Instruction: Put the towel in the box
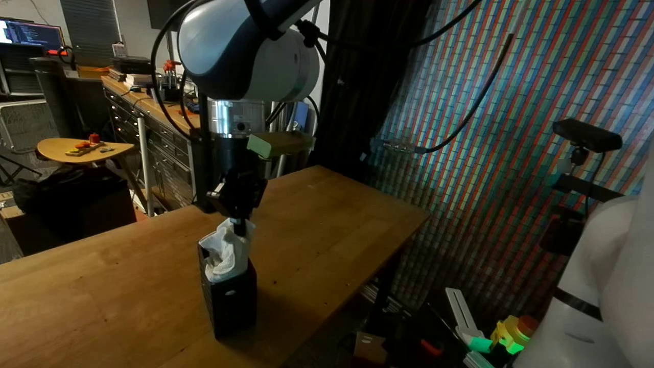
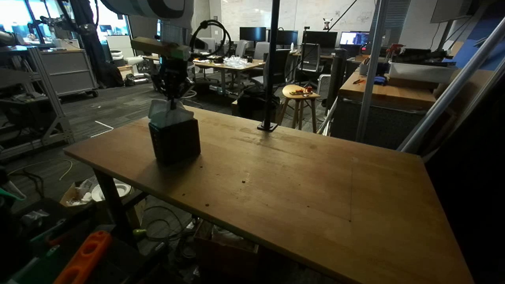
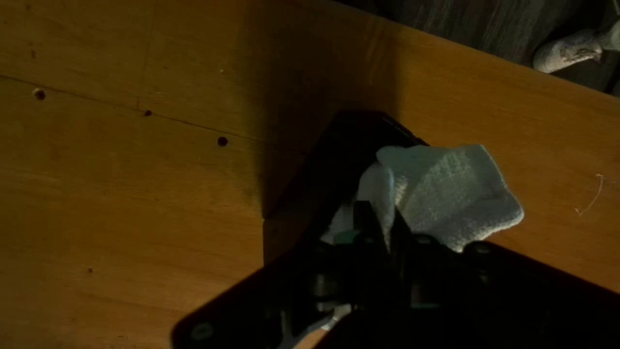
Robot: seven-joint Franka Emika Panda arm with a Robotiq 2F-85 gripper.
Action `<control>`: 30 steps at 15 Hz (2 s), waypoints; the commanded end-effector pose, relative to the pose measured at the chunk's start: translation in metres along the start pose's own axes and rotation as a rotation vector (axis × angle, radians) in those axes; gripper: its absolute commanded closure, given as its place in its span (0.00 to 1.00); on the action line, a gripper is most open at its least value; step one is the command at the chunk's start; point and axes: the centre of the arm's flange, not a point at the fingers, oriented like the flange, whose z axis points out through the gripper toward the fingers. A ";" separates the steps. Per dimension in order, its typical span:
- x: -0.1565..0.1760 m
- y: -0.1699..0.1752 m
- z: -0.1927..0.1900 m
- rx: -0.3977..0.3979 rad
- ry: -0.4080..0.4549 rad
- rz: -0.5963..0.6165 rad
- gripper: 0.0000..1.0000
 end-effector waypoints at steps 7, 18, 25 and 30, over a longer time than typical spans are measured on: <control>0.018 -0.016 -0.011 -0.032 0.067 -0.069 0.93; 0.027 -0.050 0.010 -0.073 0.149 -0.522 0.93; 0.020 -0.053 0.028 -0.059 0.175 -0.680 0.93; 0.015 -0.049 0.036 -0.069 0.144 -0.778 0.93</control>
